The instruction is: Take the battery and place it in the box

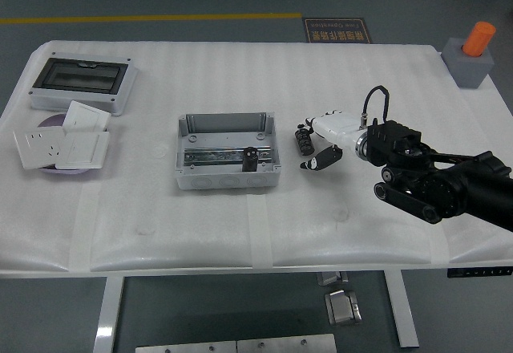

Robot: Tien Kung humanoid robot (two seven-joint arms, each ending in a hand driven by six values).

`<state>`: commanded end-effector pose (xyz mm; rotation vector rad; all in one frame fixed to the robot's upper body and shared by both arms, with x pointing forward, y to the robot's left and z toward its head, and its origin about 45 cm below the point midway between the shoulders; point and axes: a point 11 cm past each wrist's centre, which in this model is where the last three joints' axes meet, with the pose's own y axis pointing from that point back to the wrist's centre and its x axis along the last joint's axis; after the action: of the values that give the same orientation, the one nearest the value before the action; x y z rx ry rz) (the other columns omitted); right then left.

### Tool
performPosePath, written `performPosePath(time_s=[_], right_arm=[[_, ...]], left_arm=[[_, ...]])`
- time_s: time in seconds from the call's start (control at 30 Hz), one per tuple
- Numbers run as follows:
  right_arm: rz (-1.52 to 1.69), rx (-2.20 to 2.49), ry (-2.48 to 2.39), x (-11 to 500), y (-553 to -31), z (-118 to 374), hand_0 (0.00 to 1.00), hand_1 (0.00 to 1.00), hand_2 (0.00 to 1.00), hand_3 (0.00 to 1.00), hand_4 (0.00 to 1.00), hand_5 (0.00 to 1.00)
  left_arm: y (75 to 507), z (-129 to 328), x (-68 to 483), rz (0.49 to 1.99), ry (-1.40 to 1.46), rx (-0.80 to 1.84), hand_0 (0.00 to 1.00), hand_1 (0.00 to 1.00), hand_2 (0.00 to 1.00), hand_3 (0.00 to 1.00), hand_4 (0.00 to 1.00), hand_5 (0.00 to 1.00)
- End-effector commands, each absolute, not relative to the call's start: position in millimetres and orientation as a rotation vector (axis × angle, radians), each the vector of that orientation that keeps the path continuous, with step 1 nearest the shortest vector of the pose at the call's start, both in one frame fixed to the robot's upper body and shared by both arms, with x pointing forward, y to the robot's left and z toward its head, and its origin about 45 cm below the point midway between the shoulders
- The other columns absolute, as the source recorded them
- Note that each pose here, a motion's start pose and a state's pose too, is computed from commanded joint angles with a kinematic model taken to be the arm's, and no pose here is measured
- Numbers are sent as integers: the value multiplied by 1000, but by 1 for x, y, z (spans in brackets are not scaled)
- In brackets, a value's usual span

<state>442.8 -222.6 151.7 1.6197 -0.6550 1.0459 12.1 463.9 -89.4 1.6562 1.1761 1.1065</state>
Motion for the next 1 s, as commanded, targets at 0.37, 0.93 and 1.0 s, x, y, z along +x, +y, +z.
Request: performPosePath(time_s=[0.37, 0.93, 1.0], right_arm=[[1054, 1601, -643, 444, -226, 151, 941, 712, 748, 836, 801, 436], [1087, 1587, -647, 446, -227, 152, 916, 695, 728, 792, 731, 414], [1090, 1586, -647, 445, -227, 151, 890, 681, 711, 732, 551, 314]], left_arm=[[463, -90, 13, 1107, 1169, 1654, 580, 646, 467, 537, 524, 391], [463, -90, 15, 1114, 1155, 1648, 579, 645, 468, 538, 524, 398], [463, -91, 14, 1115, 1155, 1648, 580, 644, 468, 538, 524, 401]])
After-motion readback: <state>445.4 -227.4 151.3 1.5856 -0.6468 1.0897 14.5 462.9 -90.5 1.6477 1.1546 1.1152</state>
